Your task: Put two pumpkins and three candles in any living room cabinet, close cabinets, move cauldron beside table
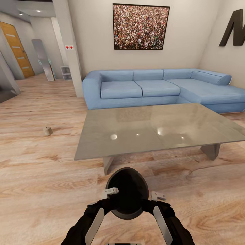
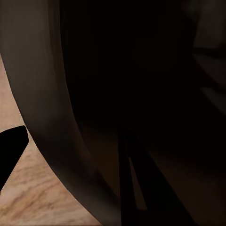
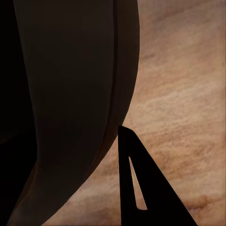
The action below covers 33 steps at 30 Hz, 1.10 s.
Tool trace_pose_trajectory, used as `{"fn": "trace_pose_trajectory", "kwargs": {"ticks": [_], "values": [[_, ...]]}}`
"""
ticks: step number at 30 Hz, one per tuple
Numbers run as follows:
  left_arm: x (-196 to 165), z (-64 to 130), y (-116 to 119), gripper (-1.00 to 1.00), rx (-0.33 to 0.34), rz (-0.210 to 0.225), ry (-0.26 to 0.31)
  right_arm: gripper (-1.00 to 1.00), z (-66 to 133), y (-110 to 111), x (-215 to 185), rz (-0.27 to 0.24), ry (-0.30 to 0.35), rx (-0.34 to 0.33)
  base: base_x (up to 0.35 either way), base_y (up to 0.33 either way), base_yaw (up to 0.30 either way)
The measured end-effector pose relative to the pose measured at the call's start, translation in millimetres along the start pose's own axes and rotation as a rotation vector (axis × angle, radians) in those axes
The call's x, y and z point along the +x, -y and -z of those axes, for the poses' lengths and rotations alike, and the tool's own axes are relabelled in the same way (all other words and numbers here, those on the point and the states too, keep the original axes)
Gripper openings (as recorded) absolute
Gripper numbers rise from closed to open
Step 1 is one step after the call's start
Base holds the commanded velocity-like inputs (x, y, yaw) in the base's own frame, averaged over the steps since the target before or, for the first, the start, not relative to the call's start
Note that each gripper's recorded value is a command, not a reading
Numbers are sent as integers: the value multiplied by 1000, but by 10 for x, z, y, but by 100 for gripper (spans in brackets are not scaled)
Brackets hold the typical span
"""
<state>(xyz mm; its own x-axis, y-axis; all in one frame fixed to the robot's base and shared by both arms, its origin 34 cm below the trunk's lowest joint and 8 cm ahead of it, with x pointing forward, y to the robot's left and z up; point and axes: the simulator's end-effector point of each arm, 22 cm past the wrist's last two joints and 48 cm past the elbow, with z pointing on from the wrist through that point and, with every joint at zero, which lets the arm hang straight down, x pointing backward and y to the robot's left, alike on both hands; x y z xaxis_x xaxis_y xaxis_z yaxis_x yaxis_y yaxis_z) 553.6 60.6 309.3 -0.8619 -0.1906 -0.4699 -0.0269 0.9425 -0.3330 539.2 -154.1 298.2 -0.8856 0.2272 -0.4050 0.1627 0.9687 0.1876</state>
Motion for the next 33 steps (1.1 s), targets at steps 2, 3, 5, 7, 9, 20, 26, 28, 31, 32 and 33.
{"fn": "trace_pose_trajectory", "kwargs": {"ticks": [2, 3, 5, 7, 9, 20, 26, 28, 31, 32, 33], "values": [[-1, 0, 0, -100, 0, 0, 0, -100, 0, 0, -1, 0, 0, 0, 158, 0, 0], [-2, 1, 0, -100, 0, 0, 1, -100, 0, -1, -1, 0, 1, 0, 146, 0, 0], [-3, 1, 0, -100, 0, 0, 1, -100, 0, -1, -2, 0, 1, 0, 135, 0, 0], [-3, 0, 0, -100, 0, 0, 1, -100, 0, -1, -2, 0, 1, 0, 122, 0, 0], [-3, 0, 0, -100, 0, -1, 1, -100, 0, -1, -2, 0, 1, 0, 109, 0, 0], [-1, -1, -1, -100, 0, -1, 0, -100, -2, -1, 0, -1, 0, 0, 18, 0, 0], [-1, 0, 0, -100, 0, 0, 0, -100, -1, 0, -1, 0, 0, 0, 48, 0, 0], [-3, 0, 0, -100, 0, 0, 1, -100, 0, -1, -2, 0, 1, 0, 113, 0, 0], [-2, 0, 0, -100, 0, 0, 0, -100, 0, -1, -2, 0, 1, 0, 121, 0, 0], [-3, 0, 0, -100, 0, 0, 1, -100, 0, -1, -2, 0, 1, 0, 118, 0, 0], [-4, 1, 0, -100, 0, -1, 1, -100, 0, -2, -2, 0, 1, 0, 90, 0, 0]]}}
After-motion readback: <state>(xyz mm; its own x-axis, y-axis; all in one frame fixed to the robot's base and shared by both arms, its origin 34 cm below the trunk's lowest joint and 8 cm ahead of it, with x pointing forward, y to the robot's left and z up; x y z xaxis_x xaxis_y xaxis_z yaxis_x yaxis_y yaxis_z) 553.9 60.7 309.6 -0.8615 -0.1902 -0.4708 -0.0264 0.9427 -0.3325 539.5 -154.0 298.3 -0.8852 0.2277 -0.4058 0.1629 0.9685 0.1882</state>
